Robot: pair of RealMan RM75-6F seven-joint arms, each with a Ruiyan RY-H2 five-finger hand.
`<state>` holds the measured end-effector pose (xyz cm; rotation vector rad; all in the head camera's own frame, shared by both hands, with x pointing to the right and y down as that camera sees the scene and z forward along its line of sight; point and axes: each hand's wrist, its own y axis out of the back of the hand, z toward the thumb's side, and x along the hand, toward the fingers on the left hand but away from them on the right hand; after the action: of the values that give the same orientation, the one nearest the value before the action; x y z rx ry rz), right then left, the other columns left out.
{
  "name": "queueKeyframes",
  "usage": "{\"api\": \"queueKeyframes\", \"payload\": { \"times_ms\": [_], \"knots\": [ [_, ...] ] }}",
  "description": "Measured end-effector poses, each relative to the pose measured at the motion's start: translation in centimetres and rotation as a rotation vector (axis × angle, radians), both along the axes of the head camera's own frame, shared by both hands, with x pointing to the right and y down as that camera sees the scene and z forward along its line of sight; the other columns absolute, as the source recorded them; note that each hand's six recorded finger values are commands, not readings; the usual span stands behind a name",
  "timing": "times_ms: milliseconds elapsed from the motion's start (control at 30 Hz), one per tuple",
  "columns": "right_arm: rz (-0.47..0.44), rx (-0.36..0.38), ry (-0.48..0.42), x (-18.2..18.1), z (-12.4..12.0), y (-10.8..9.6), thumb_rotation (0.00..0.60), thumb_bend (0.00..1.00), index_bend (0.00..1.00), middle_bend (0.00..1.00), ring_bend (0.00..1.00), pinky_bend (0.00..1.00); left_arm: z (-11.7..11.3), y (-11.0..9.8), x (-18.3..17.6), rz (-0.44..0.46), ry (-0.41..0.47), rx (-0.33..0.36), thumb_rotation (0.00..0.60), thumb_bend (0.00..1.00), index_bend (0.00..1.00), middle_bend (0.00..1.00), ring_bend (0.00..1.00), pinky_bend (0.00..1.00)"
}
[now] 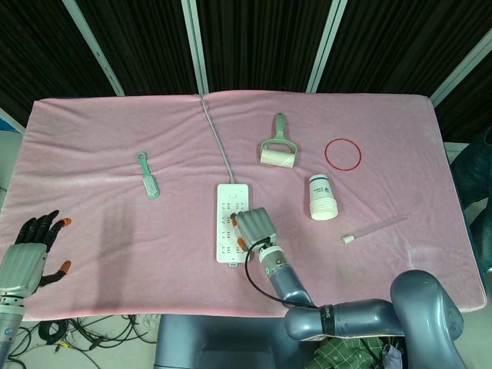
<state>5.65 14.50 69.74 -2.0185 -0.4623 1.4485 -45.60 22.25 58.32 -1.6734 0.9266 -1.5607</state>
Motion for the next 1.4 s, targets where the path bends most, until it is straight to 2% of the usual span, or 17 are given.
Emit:
{"api": "queueKeyframes", "payload": {
  "times_ms": [167, 333, 567, 700, 900, 1033, 1233, 1400],
  "knots": [
    [0.036, -0.004, -0.019, 0.4, -0.5, -0.2, 0.600, 0.06, 0.02, 0.03, 0.25, 0.28, 0.0, 0.0, -0.1, -0.001, -0.006, 0.000, 0.600, 0.30, 0.12, 0.00, 0.00, 0.00],
    [0.101, -0.025, -0.065, 1.1, -1.6, -0.8, 0.600, 0.04, 0.00, 0.00, 0.20, 0.23, 0.0, -0.1, -0.1, -0.002, -0.010, 0.004, 0.600, 0.30, 0.12, 0.00, 0.00, 0.00],
    [0.194, 0.034, -0.103, 4.7, -4.7, -3.4, 0.600, 0.04, 0.00, 0.00, 0.20, 0.21, -0.1, 0.0, -0.1, 0.000, -0.015, 0.008, 0.600, 0.30, 0.12, 0.00, 0.00, 0.00],
    [0.244, 0.104, -0.100, 8.6, -7.4, -5.1, 0.600, 0.04, 0.00, 0.01, 0.20, 0.21, -0.1, 0.0, -0.1, 0.003, -0.021, 0.010, 0.600, 0.30, 0.12, 0.00, 0.00, 0.00],
    [0.255, 0.270, -0.001, 17.0, -12.0, -6.5, 0.600, 0.06, 0.00, 0.01, 0.20, 0.21, -0.3, -0.1, 0.1, 0.000, -0.019, 0.029, 0.600, 0.30, 0.12, 0.00, 0.00, 0.00],
    [0.236, 0.342, 0.047, 21.3, -13.7, -5.1, 0.600, 0.06, 0.00, 0.01, 0.20, 0.19, -0.7, -0.3, 0.4, 0.001, -0.015, 0.053, 0.600, 0.30, 0.12, 0.00, 0.00, 0.00],
    [0.265, 0.384, 0.108, 28.9, -14.7, 0.2, 0.600, 0.06, 0.00, 0.01, 0.20, 0.19, -1.1, -0.2, 0.6, 0.010, -0.012, 0.072, 0.600, 0.30, 0.12, 0.00, 0.00, 0.00],
    [0.284, 0.433, 0.189, 33.8, -14.9, 3.4, 0.600, 0.06, 0.00, 0.01, 0.20, 0.19, -1.7, -0.3, 1.3, 0.038, -0.003, 0.093, 0.600, 0.30, 0.11, 0.00, 0.00, 0.00]
  ]
}}
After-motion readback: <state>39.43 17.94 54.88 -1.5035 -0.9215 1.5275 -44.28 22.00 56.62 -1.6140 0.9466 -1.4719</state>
